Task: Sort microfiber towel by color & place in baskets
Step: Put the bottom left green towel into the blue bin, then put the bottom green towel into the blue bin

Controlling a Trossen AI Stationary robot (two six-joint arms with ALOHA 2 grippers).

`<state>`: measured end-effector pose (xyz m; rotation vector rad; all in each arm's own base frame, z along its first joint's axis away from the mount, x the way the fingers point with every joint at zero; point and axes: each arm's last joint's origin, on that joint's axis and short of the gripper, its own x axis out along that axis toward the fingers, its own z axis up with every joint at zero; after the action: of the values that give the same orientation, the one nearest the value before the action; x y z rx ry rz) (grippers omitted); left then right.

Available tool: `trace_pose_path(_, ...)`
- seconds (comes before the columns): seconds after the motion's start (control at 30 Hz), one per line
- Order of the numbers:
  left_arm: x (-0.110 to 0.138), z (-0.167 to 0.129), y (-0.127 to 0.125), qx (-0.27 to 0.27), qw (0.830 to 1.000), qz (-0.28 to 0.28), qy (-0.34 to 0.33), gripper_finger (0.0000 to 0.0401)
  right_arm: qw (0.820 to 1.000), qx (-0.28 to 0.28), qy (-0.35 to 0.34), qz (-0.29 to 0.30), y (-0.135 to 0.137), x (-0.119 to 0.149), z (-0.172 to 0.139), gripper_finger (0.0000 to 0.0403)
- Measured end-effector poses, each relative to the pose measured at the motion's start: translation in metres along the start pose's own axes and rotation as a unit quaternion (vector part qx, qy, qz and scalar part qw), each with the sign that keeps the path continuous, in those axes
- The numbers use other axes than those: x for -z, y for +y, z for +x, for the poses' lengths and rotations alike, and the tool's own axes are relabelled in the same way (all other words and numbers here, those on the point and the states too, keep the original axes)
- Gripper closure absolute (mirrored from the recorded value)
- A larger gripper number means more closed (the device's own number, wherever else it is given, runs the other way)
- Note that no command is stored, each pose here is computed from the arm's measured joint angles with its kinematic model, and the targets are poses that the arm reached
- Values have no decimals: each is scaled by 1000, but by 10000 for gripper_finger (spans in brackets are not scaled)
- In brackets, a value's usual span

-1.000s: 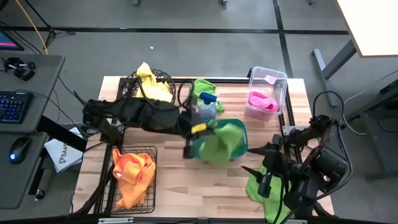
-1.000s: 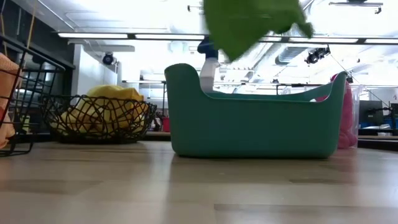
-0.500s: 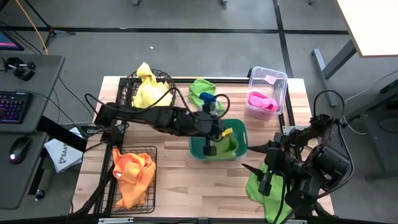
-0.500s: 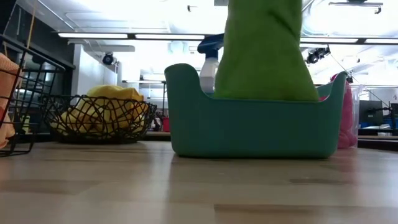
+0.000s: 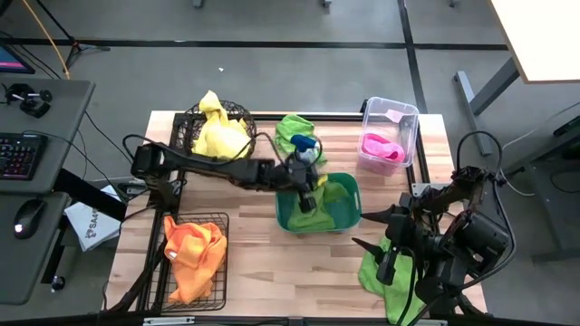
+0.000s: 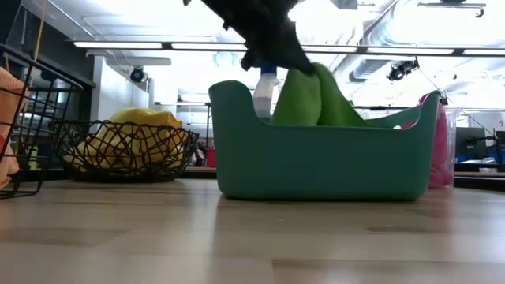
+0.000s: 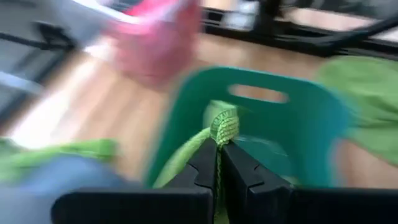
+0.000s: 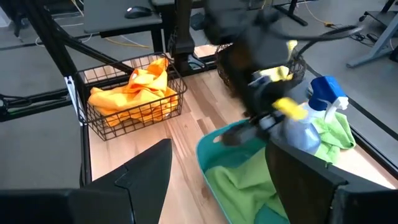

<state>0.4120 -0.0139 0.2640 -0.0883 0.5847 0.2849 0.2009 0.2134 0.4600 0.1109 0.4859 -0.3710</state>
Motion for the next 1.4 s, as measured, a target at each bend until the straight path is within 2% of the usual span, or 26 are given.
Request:
trace_pose_path(0.1,17,-1,-20,33,999,-4,-2,401,1000,1,-1,2,0,0,0,149)
trace_pose_path(0.23,44,-1,-38,47,999,2,5,401,1000,4,-3,7,-1,-1,1,149)
trace_pose_path(0.4,59,2,-34,35,999,-15,35,400,1000,14,-3,27,-3,-4,7,149)
trace_pose_path(0.47,57,5,-27,50,997,-30,45,391,999,15,5,39,-4,-5,10,149)
trace_pose_path(0.63,45,7,-14,111,990,-50,75,328,995,-3,73,62,-7,-7,22,149)
trace_pose_path(0.83,27,-5,-16,113,986,0,122,224,989,-21,135,53,5,2,34,149)
trace_pose_path(0.93,16,-15,-18,118,982,4,146,185,984,-10,173,44,10,20,42,149)
trace_pose_path(1.03,3,-27,-21,152,974,-8,170,162,965,15,259,40,11,55,53,149)
trace_pose_path(1.13,-8,-46,-26,185,971,-20,153,154,933,54,354,46,1,97,57,149)
trace_pose_path(1.23,-19,-71,-34,208,973,-26,93,153,904,79,414,75,-9,138,52,149)
trace_pose_path(1.3,-24,-90,-38,212,976,-32,43,153,886,84,440,117,-15,164,47,149)
trace_pose_path(1.4,-27,-116,-42,214,975,-49,-39,153,851,90,482,190,-22,202,49,149)
